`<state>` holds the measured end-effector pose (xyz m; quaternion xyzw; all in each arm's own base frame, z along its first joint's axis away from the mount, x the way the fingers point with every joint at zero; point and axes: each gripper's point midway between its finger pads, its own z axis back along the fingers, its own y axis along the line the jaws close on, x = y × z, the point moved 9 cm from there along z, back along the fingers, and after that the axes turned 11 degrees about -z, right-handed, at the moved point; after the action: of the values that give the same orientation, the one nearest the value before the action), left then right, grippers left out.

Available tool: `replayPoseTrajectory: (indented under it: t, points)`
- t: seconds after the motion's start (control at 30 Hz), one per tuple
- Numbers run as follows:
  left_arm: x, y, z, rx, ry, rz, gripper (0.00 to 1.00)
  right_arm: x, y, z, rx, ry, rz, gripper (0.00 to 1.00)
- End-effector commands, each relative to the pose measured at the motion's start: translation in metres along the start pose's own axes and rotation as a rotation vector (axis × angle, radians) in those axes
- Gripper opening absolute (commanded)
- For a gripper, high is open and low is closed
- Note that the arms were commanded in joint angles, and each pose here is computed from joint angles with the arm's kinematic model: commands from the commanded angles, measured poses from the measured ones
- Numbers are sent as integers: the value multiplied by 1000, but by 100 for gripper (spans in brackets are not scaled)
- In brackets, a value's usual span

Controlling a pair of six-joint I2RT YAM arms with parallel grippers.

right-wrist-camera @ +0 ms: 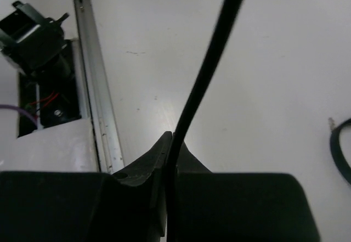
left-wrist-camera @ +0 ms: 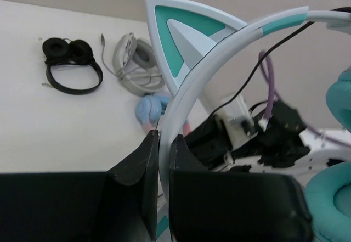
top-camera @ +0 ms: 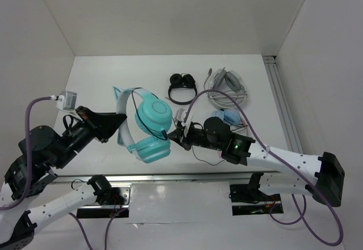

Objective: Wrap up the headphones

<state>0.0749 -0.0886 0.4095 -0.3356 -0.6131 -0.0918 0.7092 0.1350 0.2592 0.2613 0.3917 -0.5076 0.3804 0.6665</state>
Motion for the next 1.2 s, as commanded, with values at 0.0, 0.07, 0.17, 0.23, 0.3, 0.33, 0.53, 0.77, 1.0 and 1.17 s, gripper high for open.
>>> replayPoseTrajectory:
  t: [0.0, 0.07, 0.17, 0.23, 0.3, 0.33, 0.53, 0.77, 1.0, 1.17]
  points:
    - [34, -9, 3, -2, -234, 230, 0, 9, 19, -8, 228, -125, -2, 9]
    - [32, -6, 1, 26, -239, 242, 0, 3, 24, -13, 293, -158, -19, 9]
    - [40, -4, 0, 95, -243, 251, 0, -1, 28, -18, 326, -197, -29, 9]
    - [41, 2, 1, 173, -238, 258, 0, -7, 27, -22, 327, -192, -39, 9]
    - [56, 8, 5, 278, -274, 270, 0, -18, 29, -24, 335, -167, -53, 10]
    - [55, 11, 8, 327, -254, 266, 0, -22, 32, -26, 346, -165, -61, 10]
    - [77, 21, 10, 510, -317, 253, 0, -41, 43, -26, 387, -156, -103, 11]
    - [81, 29, -10, 684, -327, 212, 0, -54, 79, -27, 558, -120, -142, 11]
    - [89, 36, -23, 840, -347, 124, 0, -57, 117, -22, 624, -95, -115, 19]
    - [86, 40, -30, 907, -347, 60, 0, -59, 133, -15, 681, -97, -128, 20]
